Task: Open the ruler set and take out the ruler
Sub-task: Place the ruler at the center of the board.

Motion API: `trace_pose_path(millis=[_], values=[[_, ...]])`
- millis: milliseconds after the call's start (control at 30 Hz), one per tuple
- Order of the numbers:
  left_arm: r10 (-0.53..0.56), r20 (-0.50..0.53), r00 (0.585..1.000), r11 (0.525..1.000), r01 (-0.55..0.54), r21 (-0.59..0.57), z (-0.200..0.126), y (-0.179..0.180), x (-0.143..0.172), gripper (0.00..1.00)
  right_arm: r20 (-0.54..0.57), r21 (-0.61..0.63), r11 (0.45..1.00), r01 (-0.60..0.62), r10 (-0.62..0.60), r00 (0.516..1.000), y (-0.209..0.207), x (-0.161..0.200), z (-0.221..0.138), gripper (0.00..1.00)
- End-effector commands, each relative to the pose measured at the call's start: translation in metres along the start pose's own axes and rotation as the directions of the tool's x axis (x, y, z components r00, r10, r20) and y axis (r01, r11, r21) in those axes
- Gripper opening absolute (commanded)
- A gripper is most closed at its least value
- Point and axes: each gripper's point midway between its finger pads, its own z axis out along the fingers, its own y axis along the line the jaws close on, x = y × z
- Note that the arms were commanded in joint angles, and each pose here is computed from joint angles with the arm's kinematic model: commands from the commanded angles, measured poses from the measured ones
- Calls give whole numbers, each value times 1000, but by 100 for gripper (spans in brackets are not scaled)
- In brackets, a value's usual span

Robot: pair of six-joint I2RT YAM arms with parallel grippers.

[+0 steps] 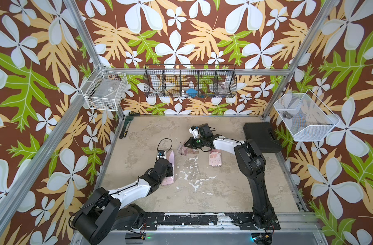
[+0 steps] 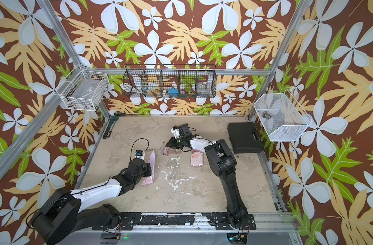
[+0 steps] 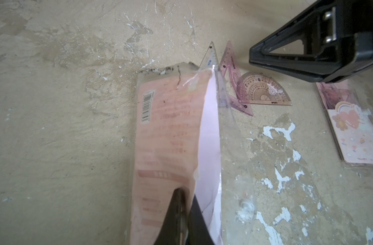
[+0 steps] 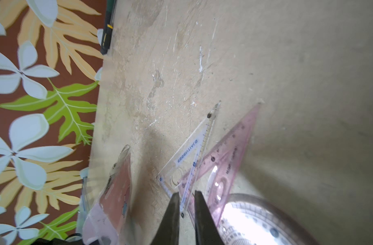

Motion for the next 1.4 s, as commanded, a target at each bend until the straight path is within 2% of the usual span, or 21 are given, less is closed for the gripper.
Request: trace_pose_path(millis=[0, 233, 433, 667, 900, 1133, 1200, 1367], values=[[-20, 34, 999, 1000, 21, -13, -3, 1, -9, 0, -27, 116, 990, 75, -72, 997, -13, 6, 9, 17], [-54, 48, 997, 998, 55, -17, -8, 8, -11, 0, -51, 186, 975, 122, -115, 992, -17, 7, 31, 26], [-57, 51, 997, 998, 58, -21, -10, 12, -11, 0, -92, 178, 976, 128, -113, 989, -17, 20, 50, 34], [-52, 45, 998, 998, 53, -22, -9, 12, -9, 0, -107, 104, 987, 124, -112, 988, 1, 25, 63, 34], [-53, 48, 997, 998, 54, -16, -10, 11, -10, 0, -129, -47, 993, 105, -110, 986, 28, 29, 77, 34], [-50, 40, 998, 999, 50, -3, -9, 9, -9, 0, -6, -75, 972, 221, -222, 975, 69, -4, 42, 35], [-53, 37, 998, 999, 53, 0, -9, 7, -10, 0, 29, -38, 968, 250, -249, 968, 73, -10, 28, 36], [-49, 44, 998, 999, 48, 17, -11, 5, -12, 0, 48, 3, 961, 276, -275, 960, 71, 9, -4, 36]])
